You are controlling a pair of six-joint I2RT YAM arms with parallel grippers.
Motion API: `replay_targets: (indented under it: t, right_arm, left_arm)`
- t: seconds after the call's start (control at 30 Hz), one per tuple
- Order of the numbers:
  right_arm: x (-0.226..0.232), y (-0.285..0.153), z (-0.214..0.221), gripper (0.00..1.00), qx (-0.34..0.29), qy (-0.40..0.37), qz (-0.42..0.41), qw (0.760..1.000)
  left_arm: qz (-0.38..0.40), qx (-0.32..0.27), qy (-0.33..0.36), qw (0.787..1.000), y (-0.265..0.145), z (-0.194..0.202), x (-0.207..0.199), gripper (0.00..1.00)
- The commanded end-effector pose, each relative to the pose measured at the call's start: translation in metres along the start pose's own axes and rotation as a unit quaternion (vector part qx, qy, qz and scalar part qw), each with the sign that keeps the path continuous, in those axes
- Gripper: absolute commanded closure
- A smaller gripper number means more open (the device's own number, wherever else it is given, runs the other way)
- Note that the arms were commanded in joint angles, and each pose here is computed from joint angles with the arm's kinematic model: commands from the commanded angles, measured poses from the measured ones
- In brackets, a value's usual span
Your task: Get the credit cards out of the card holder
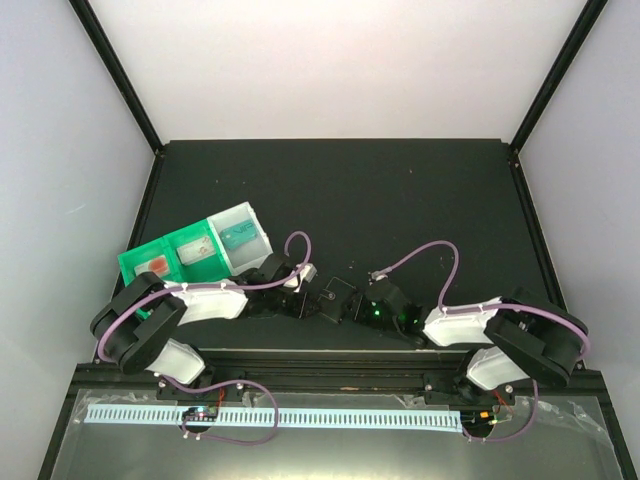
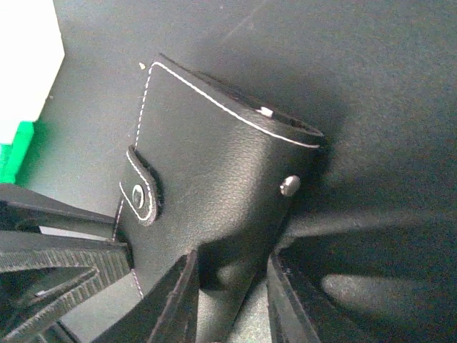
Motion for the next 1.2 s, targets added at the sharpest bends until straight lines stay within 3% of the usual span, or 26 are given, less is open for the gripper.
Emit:
replay_targets:
  t: [0.0,0.2,0.3,0.4,0.57,0.8,0.97,1.17]
  right_arm:
    - [-0.001,0.002,-0.005,0.77,-0.011,-0.004,0.004,1.0]
    - [0.011,-0.011,-0.015,0.99,-0.02,-0.031,-0.002,0.999]
    - [0.012,-0.022,-0.019,0.99,-0.027,-0.038,-0.001,0.999]
    - [0.018,-0.03,-0.023,0.99,-0.019,-0.062,0.005,0.998]
    - [0.027,-0.042,-0.022,0.99,0.044,-0.117,0.041,0.991]
    - [0.055,-0.055,-0.022,0.99,0.064,-0.136,-0.004,0.989]
    - [0.081,-0.052,-0.017,0.99,0.083,-0.162,-0.043,0.982]
    - [0.096,-0.048,-0.006,0.99,0.094,-0.175,-0.081,0.977]
  left_arm:
    - [0.004,0.004,0.0,1.0,0.005,0.005,0.003,0.81]
    - [0.023,0.008,-0.008,1.0,0.002,0.013,-0.001,0.83]
    - [0.036,0.003,-0.008,0.999,-0.005,0.014,-0.008,0.81]
    - [0.045,-0.012,-0.005,0.999,-0.017,0.009,-0.018,0.73]
    - [0.06,-0.047,0.005,0.997,-0.044,0.001,-0.038,0.6]
    - [0.094,-0.06,0.044,0.993,-0.063,-0.004,-0.065,0.45]
    - [0.106,-0.045,0.058,0.992,-0.054,-0.002,-0.067,0.41]
    - [0.064,-0.028,0.05,0.996,-0.034,-0.001,-0.046,0.43]
Point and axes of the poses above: each gripper's point midway between its finger pads, its own y axis out along the fingers, its own x axis along the line the jaws close on, z = x × y, the point moved 2 cm from there along -y, back along the fingers, and after that the axes turned 14 degrees about -y, right-handed, at the moved point
